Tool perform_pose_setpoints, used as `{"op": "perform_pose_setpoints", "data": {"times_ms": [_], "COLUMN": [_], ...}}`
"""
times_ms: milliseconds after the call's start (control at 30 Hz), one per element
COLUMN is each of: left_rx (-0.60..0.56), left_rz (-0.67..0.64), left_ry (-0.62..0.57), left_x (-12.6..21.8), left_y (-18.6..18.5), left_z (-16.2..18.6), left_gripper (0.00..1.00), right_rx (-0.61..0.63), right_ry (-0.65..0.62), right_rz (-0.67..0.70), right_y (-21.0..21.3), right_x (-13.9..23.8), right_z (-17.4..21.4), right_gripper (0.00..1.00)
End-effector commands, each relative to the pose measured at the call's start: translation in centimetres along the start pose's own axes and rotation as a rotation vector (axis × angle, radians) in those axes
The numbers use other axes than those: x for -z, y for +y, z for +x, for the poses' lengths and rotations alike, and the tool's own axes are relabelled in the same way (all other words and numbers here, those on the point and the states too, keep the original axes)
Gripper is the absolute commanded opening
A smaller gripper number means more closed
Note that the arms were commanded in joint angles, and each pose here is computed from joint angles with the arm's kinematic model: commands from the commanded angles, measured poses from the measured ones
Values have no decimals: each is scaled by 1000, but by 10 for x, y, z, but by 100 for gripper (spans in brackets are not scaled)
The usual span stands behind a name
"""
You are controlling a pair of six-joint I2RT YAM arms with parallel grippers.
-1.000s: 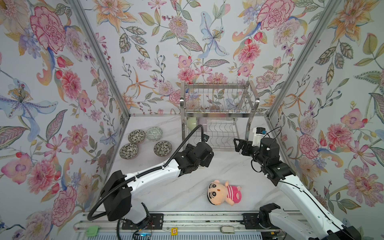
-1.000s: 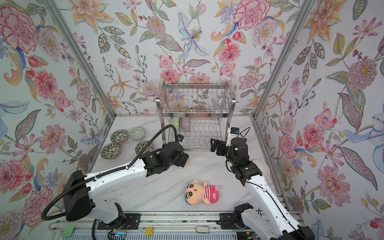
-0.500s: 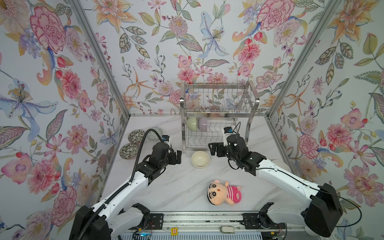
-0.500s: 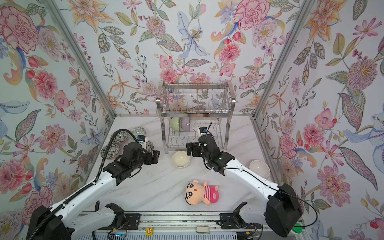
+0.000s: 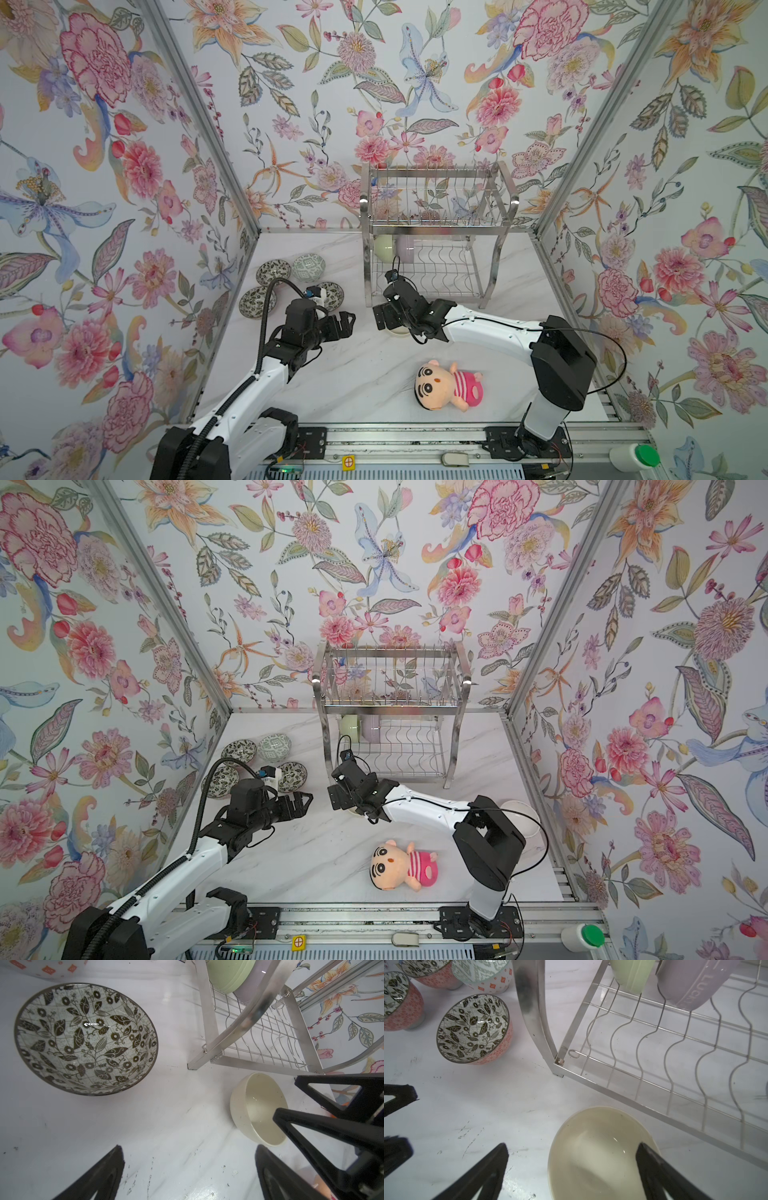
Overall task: Load the bowls into the dish rack
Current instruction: 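Close the right gripper on the cream bowl rim while the left draws back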
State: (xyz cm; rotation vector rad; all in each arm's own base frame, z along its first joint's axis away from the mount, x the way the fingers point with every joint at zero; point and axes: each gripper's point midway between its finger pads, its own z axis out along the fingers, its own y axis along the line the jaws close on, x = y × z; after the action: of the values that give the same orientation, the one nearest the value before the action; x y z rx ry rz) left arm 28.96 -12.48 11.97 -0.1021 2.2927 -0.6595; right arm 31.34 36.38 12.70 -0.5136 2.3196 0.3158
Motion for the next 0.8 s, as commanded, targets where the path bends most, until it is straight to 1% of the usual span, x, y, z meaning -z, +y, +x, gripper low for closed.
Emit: {"op": "perform_pose_setpoints", "data": {"times_ms": [0, 67, 133, 233, 267, 333, 367, 433, 500, 633, 700, 767], "left_rx": [48, 66, 79, 88, 91, 99, 102, 110, 114, 122, 124, 127], "left_rz": [68, 97, 122, 128, 127, 136, 142, 161, 169, 182, 190, 197], "left_ry": [-8, -8, -11, -5, -5, -3, -2, 4, 6, 10, 13, 20], "left_x": [1, 0, -1, -3, -3, -3, -4, -5, -5, -4, -3, -3], "left_y": [-7, -9, -10, -8, -7, -8, -8, -11, -12, -14, -15, -15], "left_z": [1, 5, 8, 14, 14, 15, 16, 17, 18, 20, 22, 24], "left_gripper": [99, 100, 99, 99, 99, 99, 99, 99, 99, 99, 99, 99], "right_rx": [56, 77, 82, 92, 93, 103, 106, 113, 114, 120, 121, 123], "right_ry": [42, 65, 91, 126, 138, 158, 165, 180, 192, 220, 230, 242], "right_rz": [45, 54, 57, 53, 55, 49, 47, 35, 26, 9, 3, -2], "right_y": [4, 7, 9, 11, 10, 12, 13, 17, 19, 23, 24, 25], "right_x": [-5, -9, -13, -18, -20, -23, -25, -29, -32, -39, -40, -41], "right_z": [6, 15, 22, 33, 36, 40, 42, 44, 46, 52, 56, 60], "right_gripper": [91, 86, 78, 68, 67, 61, 60, 54, 51, 41, 39, 34]}}
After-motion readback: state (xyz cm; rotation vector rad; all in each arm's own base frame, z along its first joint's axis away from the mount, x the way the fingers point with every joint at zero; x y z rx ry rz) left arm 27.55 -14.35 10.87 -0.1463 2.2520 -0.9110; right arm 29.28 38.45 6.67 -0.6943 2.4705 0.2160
